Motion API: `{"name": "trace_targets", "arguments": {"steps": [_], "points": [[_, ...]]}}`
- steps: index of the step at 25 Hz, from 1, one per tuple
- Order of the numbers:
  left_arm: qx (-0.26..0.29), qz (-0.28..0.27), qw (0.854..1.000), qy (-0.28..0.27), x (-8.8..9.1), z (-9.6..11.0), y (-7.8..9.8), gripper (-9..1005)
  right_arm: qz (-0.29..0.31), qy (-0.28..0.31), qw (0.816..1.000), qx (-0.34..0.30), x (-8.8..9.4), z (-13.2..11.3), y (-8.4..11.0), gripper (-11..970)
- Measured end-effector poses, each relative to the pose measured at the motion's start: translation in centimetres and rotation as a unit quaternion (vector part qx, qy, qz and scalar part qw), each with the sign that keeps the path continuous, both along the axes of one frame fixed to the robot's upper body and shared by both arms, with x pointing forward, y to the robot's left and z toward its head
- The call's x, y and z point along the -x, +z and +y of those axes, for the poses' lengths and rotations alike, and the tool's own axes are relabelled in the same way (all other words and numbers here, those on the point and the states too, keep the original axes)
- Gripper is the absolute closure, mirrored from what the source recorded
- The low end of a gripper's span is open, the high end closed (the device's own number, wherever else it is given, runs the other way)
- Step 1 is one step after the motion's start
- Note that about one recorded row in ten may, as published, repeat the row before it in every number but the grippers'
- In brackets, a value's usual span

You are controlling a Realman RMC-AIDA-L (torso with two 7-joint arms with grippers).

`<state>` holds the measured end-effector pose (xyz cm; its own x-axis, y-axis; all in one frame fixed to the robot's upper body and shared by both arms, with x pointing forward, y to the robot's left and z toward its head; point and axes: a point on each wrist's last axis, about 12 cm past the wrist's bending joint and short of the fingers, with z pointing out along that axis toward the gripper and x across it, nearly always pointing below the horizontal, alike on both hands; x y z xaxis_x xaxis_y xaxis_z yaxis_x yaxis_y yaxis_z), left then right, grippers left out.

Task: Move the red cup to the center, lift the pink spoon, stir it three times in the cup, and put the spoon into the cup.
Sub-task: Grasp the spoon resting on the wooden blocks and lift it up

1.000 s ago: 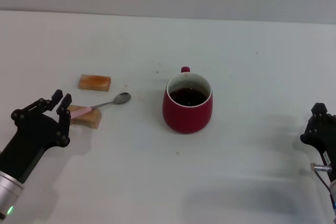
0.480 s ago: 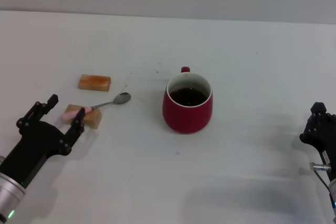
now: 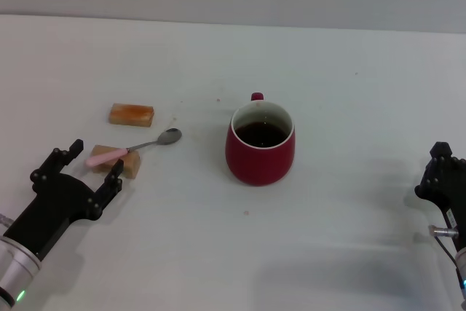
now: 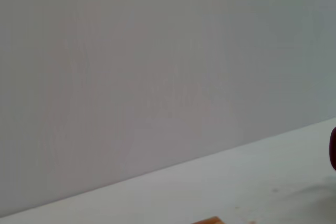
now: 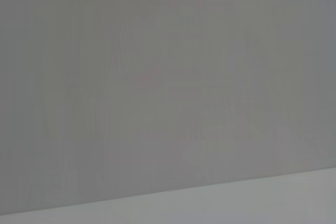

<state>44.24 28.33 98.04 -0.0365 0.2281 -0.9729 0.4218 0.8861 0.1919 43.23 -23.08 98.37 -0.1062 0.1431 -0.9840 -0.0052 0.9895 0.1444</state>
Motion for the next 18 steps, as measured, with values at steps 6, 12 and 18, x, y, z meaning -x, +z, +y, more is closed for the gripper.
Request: {"name": "trace_targets", "arguments": {"steps": [6, 12, 18], "points": [[-0.003, 0.004, 1.000, 0.003, -0.15, 0.05, -0.08, 279, 0.000, 0.001, 1.000, -0.002, 0.01, 0.13, 0.02, 959], [-0.004, 0.005, 1.000, 0.003, -0.26, 0.05, -0.08, 279, 0.000, 0.002, 1.000, -0.002, 0.03, 0.13, 0.02, 960], [-0.009, 0.006, 1.000, 0.001, -0.41, 0.17, -0.10, 286, 0.000, 0.002, 1.000, -0.001, 0.02, 0.10, 0.02, 959]]}}
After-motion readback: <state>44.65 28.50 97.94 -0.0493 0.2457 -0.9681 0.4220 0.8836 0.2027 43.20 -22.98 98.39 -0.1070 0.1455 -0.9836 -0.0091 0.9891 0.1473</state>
